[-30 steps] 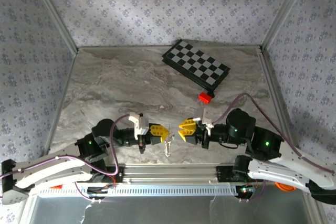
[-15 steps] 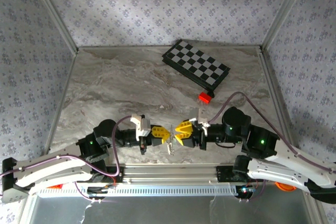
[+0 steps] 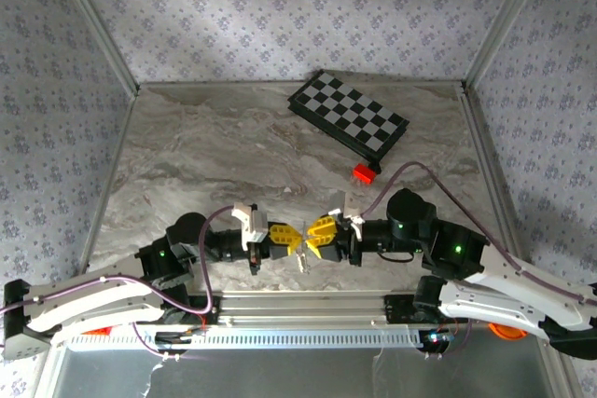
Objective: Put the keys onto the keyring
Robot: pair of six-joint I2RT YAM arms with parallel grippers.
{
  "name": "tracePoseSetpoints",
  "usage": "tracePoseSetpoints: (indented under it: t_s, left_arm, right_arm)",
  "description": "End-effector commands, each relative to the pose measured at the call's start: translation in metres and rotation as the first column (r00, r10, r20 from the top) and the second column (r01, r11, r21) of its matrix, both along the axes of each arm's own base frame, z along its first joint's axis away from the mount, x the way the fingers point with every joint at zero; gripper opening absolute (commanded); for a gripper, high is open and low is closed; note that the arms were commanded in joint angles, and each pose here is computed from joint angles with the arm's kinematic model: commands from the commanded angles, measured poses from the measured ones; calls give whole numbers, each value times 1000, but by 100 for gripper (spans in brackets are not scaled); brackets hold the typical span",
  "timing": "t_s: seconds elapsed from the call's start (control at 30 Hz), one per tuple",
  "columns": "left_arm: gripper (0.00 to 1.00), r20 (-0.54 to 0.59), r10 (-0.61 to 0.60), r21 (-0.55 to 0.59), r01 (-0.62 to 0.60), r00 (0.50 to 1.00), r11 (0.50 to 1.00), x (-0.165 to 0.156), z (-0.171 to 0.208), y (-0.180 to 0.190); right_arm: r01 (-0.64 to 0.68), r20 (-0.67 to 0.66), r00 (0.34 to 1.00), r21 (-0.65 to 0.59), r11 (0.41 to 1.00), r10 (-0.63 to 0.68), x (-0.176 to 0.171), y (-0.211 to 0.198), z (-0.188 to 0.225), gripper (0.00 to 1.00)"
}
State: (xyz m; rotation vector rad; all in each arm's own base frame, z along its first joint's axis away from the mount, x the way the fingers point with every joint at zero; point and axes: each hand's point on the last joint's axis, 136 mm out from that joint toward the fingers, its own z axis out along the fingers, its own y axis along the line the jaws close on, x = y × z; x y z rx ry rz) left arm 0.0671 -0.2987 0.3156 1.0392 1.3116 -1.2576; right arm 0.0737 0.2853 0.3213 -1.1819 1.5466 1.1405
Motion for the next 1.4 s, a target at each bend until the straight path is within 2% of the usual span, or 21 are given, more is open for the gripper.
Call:
tracePoseSetpoints:
  t_s: [0.0,0.37,0.57,0.7,0.93,1.07,1.37]
  left_arm:
    - [0,45,-11,-70,14,999,997,-6,26,5]
    - [0,49,-16,-70,19,999,997,-7,27,4]
    - [0,52,-11,-74,15,999,997,-7,29,4]
    - [0,50,-6,-72,10,999,997,-5,28,3]
    - [1,48,31,-31,-30,998,999,0,22,7]
    - [14,50,48,21,-49,998,999,2,15,10]
    - [26,60,60,95,-66,996,993,2,14,18]
  right_arm:
    - [-2,-18,1000,8,1000,2,1,2,1,26]
    - [-9,-23,1000,12,1000,9,1,4,-1,18]
    - [-49,-27,998,12,999,49,-5,7,-3,10]
    - [-80,-27,996,11,997,80,-10,8,-5,0]
    - [-97,17,995,-11,995,97,-13,4,-2,0]
    - [-100,48,994,-61,993,103,-12,2,-4,0]
    - [-94,100,989,-152,984,110,-8,0,-7,0]
